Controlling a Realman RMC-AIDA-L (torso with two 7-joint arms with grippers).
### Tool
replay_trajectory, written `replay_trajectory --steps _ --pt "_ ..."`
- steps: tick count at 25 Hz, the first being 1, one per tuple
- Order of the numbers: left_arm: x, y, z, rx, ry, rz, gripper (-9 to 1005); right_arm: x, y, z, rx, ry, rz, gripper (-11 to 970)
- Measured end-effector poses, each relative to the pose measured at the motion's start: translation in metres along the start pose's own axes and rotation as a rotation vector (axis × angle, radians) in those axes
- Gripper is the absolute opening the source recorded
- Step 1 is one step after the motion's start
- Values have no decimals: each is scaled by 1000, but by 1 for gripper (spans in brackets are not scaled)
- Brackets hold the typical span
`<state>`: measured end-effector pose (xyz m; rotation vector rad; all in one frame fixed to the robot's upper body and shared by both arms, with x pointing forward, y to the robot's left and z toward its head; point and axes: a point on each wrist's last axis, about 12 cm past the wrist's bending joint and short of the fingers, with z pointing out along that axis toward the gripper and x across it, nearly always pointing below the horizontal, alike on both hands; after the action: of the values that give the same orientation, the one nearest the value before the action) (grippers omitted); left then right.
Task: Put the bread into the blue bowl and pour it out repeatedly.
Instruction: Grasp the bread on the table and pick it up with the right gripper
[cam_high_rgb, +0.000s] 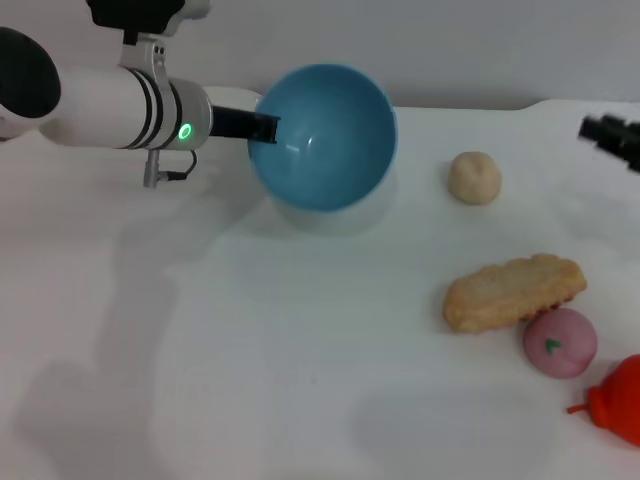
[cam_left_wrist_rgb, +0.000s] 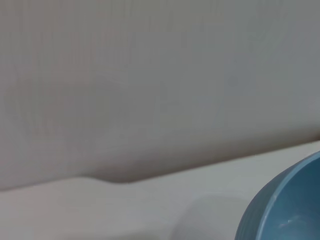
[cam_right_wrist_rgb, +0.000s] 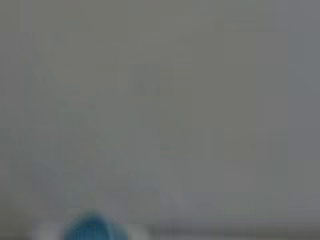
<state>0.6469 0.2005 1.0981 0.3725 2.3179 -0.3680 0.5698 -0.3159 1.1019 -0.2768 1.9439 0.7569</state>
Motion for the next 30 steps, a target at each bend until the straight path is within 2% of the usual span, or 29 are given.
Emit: replay_trajectory --steps 4,8,9,15,21,24,30 --pt "2 -2 -1 23 40 -3 -1 -17 10 15 20 257 -115 343" --pt "4 -2 -1 28 53 -6 -1 -33 33 30 -51 466 -316 344" --pt "5 -1 -1 28 55 -9 -1 -33 33 30 -51 466 -316 344" --pt "6 1 -2 31 58 -35 -2 -50 64 46 -146 607 -500 344" --pt "5 -1 -2 39 58 -42 -2 -34 90 73 -188 811 -669 448" --pt "5 -2 -2 44 60 -48 -2 -26 99 81 -212 851 -724 623" --pt "6 -2 -2 47 64 -56 -2 -15 107 88 -220 906 -804 622"
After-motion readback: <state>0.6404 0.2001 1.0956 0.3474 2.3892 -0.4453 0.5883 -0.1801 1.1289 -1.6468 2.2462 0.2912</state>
